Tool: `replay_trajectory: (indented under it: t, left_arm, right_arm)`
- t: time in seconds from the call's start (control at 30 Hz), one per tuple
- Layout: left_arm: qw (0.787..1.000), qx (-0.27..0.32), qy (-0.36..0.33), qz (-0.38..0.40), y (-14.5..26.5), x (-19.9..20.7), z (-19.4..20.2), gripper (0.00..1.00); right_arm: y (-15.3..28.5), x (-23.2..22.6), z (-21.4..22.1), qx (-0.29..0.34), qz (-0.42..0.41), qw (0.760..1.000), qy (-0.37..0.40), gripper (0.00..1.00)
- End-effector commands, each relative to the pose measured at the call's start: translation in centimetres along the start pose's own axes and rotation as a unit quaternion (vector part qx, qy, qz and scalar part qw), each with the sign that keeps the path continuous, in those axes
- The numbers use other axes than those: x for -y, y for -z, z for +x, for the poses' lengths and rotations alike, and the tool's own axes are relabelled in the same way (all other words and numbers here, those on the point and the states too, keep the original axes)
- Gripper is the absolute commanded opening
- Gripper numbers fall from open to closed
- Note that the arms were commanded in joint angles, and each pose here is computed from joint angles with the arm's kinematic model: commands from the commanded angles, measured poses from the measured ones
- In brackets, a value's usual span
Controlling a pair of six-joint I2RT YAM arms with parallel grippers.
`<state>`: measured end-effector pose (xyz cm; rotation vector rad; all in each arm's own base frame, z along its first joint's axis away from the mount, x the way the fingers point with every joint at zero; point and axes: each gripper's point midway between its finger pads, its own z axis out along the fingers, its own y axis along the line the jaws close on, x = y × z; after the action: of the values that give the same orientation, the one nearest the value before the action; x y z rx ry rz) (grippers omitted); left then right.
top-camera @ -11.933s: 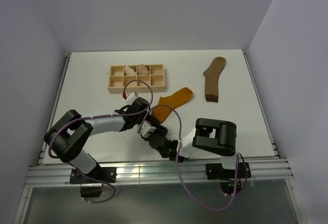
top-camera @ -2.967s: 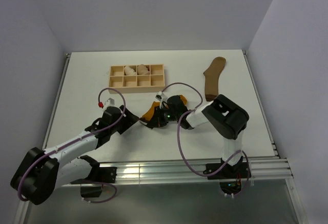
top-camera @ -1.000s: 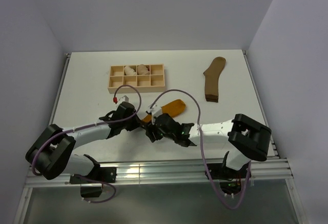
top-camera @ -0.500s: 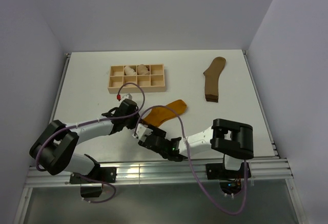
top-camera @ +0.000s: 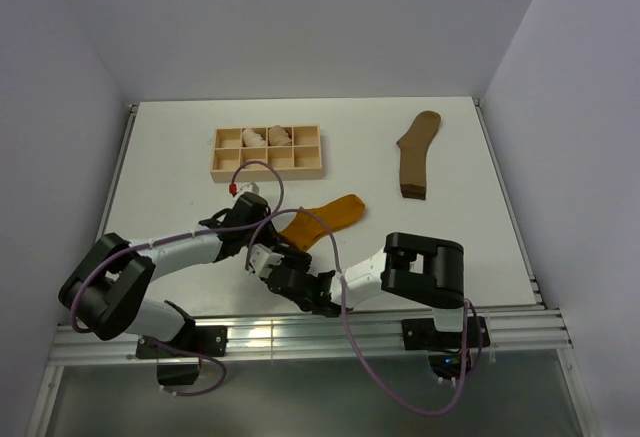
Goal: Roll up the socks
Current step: Roll the sock at the center of the board.
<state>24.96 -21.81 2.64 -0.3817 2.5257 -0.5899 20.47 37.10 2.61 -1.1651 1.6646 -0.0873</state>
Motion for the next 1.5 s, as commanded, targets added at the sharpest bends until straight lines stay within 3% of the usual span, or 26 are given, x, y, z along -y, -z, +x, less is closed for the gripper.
replay_trajectory:
  t: [0.0, 0.07, 0.1, 0.2, 0.4, 0.53, 0.67, 0.77, 0.9, 1.03, 1.47]
  left_arm:
    - [1.0, -0.012, -0.015, 0.011, 0.2, 0.7, 0.2, 0.26]
    - [1.0, -0.01, -0.014, 0.014, 0.3, 0.9, 0.1, 0.26]
    - [1.0, -0.01, -0.014, 0.012, 0.4, 0.8, 0.1, 0.26]
    - [1.0, -0.005, -0.01, 0.014, 0.6, 0.9, -0.1, 0.29]
    - [1.0, 0.008, 0.011, 0.018, 1.1, 0.8, -0.8, 0.4]
    - [0.999, 0.027, 0.044, 0.015, 1.6, 0.1, -1.8, 0.54]
    - [0.995, 0.063, 0.077, 0.0, 2.3, -1.2, -3.1, 0.73]
    - [0.991, 0.084, 0.104, -0.008, 3.0, -2.4, -3.8, 0.78]
    - [0.983, 0.12, 0.139, 0.0, 4.3, -3.3, -5.2, 0.81]
    - [0.979, 0.14, 0.138, 0.048, 5.2, -2.4, -5.7, 0.81]
    - [0.981, 0.104, 0.131, 0.098, 4.6, -1.6, -3.4, 0.76]
  right_arm:
    - [-0.5, -0.6, -0.1, -0.001, 0.002, 1.0, 0.004, 0.48]
    - [-0.8, -1.0, 0.2, -0.009, -0.002, 1.0, 0.001, 0.42]
    - [-0.8, -1.0, 0.5, -0.014, -0.004, 1.0, 0.0, 0.33]
    - [-0.9, -1.4, 1.3, -0.029, -0.013, 0.999, -0.014, 0.18]
    - [-0.5, -1.8, 2.3, -0.042, -0.039, 0.996, -0.062, 0.0]
    - [-0.6, -1.6, 2.5, -0.048, -0.055, 0.993, -0.091, 0.0]
    - [-0.6, -1.6, 2.6, -0.055, -0.075, 0.988, -0.125, 0.0]
    - [-0.3, -1.5, 2.2, -0.055, -0.099, 0.979, -0.17, 0.0]
    - [0.1, -1.4, 2.2, -0.067, -0.143, 0.96, -0.229, 0.0]
    - [0.5, -0.9, 1.3, -0.069, -0.198, 0.926, -0.313, 0.0]
    - [0.9, 0.5, 0.0, -0.07, -0.295, 0.81, -0.502, 0.0]
